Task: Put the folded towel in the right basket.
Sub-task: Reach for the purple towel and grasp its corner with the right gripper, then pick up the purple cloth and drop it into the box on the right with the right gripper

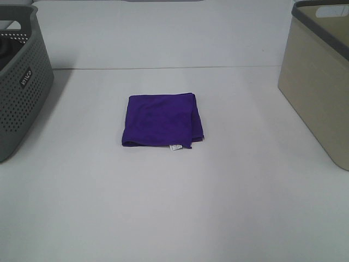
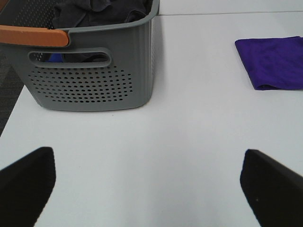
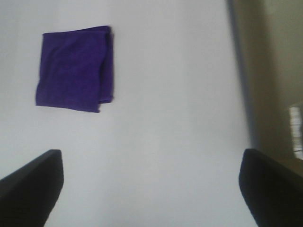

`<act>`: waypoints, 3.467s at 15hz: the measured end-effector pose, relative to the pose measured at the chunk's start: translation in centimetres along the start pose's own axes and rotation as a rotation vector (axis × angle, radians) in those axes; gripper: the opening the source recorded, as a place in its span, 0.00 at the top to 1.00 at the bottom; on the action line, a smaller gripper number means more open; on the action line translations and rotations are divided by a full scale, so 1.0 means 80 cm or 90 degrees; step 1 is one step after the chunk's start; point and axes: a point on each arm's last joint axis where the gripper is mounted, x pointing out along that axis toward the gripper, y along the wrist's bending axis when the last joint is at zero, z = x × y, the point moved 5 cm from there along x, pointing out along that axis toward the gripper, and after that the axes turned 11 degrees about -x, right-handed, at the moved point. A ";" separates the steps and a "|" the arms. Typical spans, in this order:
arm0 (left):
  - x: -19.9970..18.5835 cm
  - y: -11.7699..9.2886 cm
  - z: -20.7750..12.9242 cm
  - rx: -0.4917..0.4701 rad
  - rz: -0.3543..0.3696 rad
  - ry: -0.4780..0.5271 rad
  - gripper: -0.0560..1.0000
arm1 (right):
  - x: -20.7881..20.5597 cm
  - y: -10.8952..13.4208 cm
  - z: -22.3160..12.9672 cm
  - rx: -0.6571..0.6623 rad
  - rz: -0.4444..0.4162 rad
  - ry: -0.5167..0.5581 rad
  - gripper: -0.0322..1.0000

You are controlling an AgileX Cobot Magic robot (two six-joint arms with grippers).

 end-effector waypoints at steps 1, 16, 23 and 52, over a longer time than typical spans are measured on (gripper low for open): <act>0.000 0.000 0.000 0.000 0.000 0.000 0.01 | 0.035 0.007 0.005 0.006 0.038 0.039 0.03; 0.000 0.000 0.000 0.000 0.000 0.000 0.01 | 0.442 0.050 0.009 0.027 0.191 0.212 0.05; 0.000 0.000 0.000 0.001 0.001 0.000 0.01 | 0.464 0.049 0.003 0.055 0.198 0.210 0.06; 0.000 0.001 0.000 0.003 0.005 -0.001 0.01 | -0.006 -0.099 0.211 -0.033 -0.116 -0.244 0.89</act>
